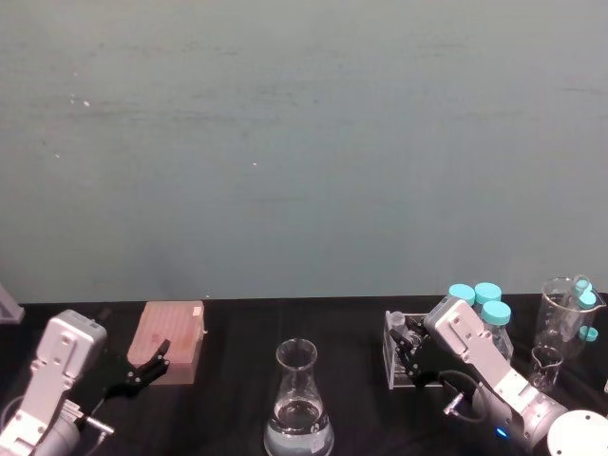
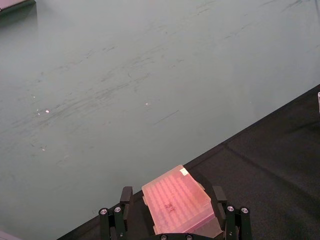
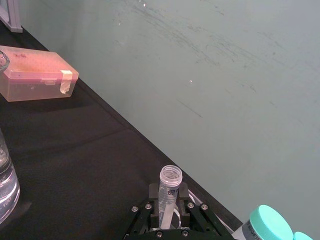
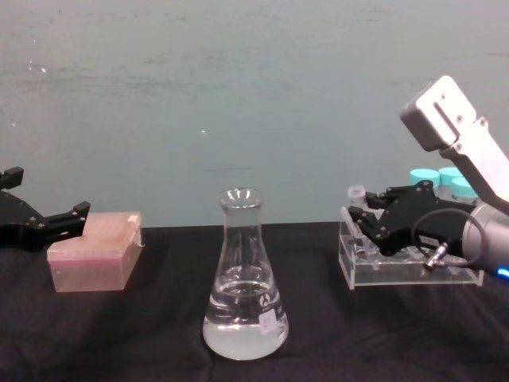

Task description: Pour the liquid from the test tube into the beaker using one hand.

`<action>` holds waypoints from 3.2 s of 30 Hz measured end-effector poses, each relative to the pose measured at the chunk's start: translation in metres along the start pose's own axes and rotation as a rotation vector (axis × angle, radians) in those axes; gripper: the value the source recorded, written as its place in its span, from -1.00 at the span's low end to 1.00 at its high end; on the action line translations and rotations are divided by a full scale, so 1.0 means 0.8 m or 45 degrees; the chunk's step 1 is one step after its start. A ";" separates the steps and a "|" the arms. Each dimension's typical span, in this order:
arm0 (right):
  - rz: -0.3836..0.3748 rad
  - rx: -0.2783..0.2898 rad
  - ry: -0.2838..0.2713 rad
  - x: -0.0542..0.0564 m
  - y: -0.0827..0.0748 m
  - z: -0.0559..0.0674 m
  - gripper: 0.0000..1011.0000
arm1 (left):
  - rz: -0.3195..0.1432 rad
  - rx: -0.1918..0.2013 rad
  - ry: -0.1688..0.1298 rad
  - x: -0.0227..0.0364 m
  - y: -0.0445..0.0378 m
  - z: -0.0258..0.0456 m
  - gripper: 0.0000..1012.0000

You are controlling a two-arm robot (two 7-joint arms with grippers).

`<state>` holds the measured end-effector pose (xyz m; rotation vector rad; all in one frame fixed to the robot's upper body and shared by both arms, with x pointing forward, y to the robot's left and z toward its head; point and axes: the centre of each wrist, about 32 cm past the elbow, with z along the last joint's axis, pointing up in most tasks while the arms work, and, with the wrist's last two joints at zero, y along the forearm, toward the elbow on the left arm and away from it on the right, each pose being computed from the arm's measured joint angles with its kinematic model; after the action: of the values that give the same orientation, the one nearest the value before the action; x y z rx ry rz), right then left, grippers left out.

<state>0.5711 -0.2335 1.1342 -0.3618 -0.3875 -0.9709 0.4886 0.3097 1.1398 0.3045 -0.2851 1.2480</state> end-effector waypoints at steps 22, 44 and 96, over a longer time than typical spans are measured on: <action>-0.004 0.003 0.007 0.000 -0.002 0.000 -0.56 | 0.000 0.000 0.000 0.0000 0.000 0.0000 0.98; -0.003 -0.001 0.059 0.004 -0.013 0.000 -0.56 | 0.000 0.000 0.000 0.0000 0.000 0.0000 0.98; -0.057 0.196 0.122 0.017 -0.019 0.042 -0.56 | 0.000 0.000 0.000 0.0000 0.000 0.0000 0.98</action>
<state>0.5599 -0.2353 1.1718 -0.1669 -0.3820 -0.9917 0.4886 0.3096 1.1398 0.3044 -0.2850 1.2480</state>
